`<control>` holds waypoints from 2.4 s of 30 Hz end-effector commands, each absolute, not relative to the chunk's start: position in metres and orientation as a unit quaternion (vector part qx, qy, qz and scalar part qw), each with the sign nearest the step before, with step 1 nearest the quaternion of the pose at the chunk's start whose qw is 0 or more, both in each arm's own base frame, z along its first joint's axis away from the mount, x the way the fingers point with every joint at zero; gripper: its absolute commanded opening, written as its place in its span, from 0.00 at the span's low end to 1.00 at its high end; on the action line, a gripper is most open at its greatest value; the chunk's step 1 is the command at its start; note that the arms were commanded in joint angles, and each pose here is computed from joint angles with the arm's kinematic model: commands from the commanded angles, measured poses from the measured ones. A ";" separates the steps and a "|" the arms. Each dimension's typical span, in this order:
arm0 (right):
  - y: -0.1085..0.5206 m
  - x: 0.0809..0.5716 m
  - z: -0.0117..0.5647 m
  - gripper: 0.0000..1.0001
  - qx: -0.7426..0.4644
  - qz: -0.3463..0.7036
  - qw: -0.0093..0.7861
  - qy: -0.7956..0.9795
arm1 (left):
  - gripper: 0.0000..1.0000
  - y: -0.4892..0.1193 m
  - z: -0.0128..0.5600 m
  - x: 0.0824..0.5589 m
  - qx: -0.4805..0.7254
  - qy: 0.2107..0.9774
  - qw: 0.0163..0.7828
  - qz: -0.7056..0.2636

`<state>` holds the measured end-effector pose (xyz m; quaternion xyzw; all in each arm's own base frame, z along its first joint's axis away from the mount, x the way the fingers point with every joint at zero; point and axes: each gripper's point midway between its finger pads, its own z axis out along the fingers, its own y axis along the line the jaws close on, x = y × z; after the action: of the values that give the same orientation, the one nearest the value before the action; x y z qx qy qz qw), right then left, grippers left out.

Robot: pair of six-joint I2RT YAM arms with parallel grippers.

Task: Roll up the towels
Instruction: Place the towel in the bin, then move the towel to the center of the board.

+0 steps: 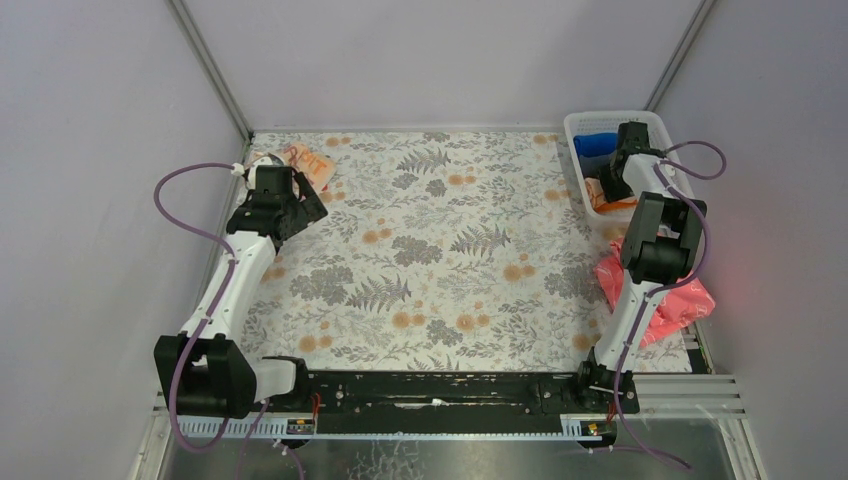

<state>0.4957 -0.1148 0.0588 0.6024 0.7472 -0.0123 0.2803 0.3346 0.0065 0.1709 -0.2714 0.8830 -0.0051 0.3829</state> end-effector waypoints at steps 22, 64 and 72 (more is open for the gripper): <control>-0.107 0.541 0.039 0.82 0.612 0.068 0.317 0.721 | 1.00 0.009 0.166 0.336 -0.285 0.880 0.380 -0.018; 0.130 0.374 0.206 0.99 0.018 0.334 0.465 0.820 | 0.98 0.145 0.094 0.494 -0.492 0.800 0.340 -0.059; 0.141 0.362 0.194 0.99 -0.019 0.344 0.449 0.825 | 0.92 0.174 0.042 0.536 -0.547 0.761 0.332 -0.107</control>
<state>0.3635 0.1309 0.1749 0.0310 0.8460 0.3281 0.4191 0.5015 0.1615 0.0403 -0.5253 0.7948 -0.0607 0.2979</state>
